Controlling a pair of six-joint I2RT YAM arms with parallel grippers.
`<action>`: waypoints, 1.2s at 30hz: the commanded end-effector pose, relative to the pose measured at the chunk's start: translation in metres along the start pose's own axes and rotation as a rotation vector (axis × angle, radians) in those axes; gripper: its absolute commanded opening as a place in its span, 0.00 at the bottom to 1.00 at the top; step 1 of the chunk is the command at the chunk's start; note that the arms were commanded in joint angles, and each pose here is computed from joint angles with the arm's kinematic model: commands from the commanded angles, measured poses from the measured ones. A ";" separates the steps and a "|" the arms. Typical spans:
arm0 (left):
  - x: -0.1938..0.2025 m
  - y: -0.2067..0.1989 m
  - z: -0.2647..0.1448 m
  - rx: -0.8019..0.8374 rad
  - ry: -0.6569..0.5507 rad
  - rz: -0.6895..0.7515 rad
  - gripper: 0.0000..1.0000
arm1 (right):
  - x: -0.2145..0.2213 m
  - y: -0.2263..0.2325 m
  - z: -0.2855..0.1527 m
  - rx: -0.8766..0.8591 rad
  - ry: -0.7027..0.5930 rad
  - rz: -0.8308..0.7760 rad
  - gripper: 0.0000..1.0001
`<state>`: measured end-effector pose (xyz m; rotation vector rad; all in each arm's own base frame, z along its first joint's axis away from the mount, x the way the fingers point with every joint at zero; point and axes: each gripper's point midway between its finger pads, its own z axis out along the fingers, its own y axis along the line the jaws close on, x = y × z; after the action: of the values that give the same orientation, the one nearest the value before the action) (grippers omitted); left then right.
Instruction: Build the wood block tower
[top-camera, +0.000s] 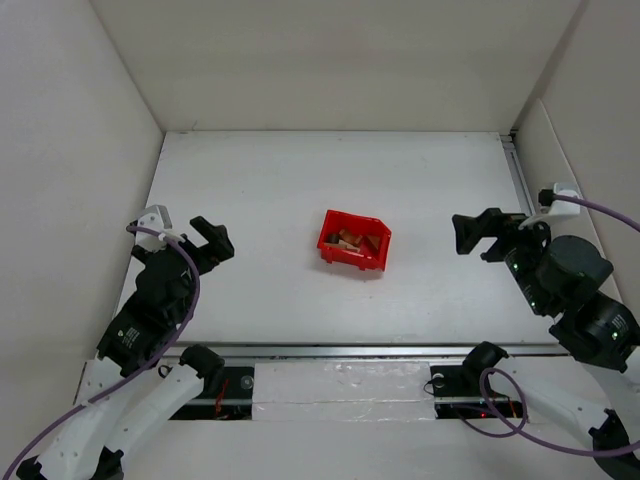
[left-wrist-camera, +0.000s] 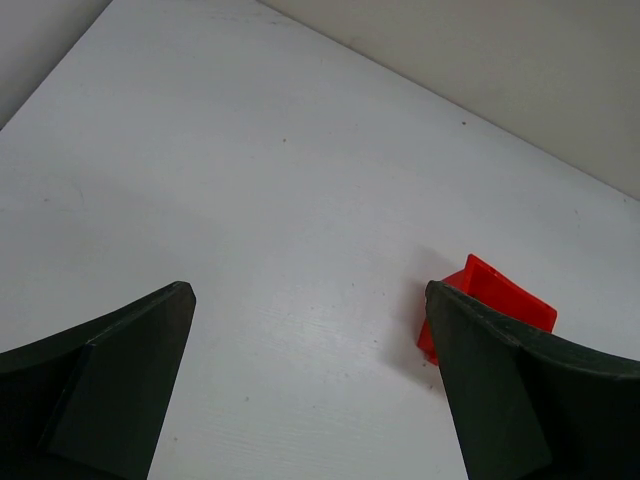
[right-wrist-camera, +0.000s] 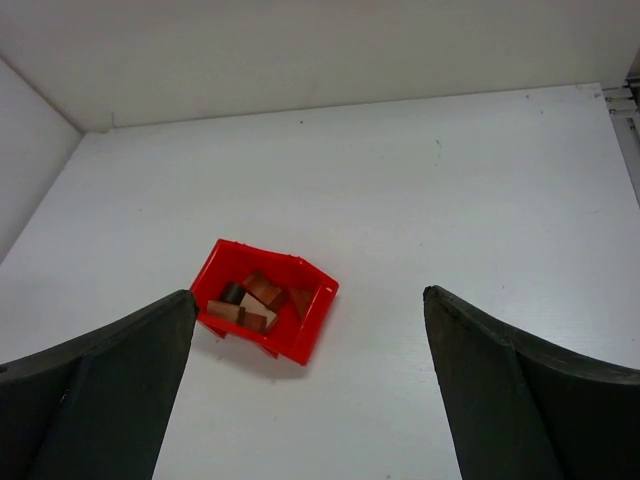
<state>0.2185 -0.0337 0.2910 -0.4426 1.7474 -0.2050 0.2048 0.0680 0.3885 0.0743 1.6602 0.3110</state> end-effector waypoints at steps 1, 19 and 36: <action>-0.003 -0.004 0.002 0.015 -0.017 -0.011 0.99 | -0.011 0.017 0.003 -0.072 -0.030 0.023 1.00; -0.001 -0.002 0.002 0.004 -0.011 -0.013 0.99 | 0.140 0.142 0.172 -0.075 0.342 -0.005 1.00; 0.003 -0.010 0.003 0.043 0.007 -0.003 0.99 | 0.277 0.182 0.237 0.124 0.501 -0.050 0.82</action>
<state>0.2203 -0.0399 0.2897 -0.4243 1.7614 -0.2268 0.3682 0.3418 0.1416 -0.0627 2.2210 0.2183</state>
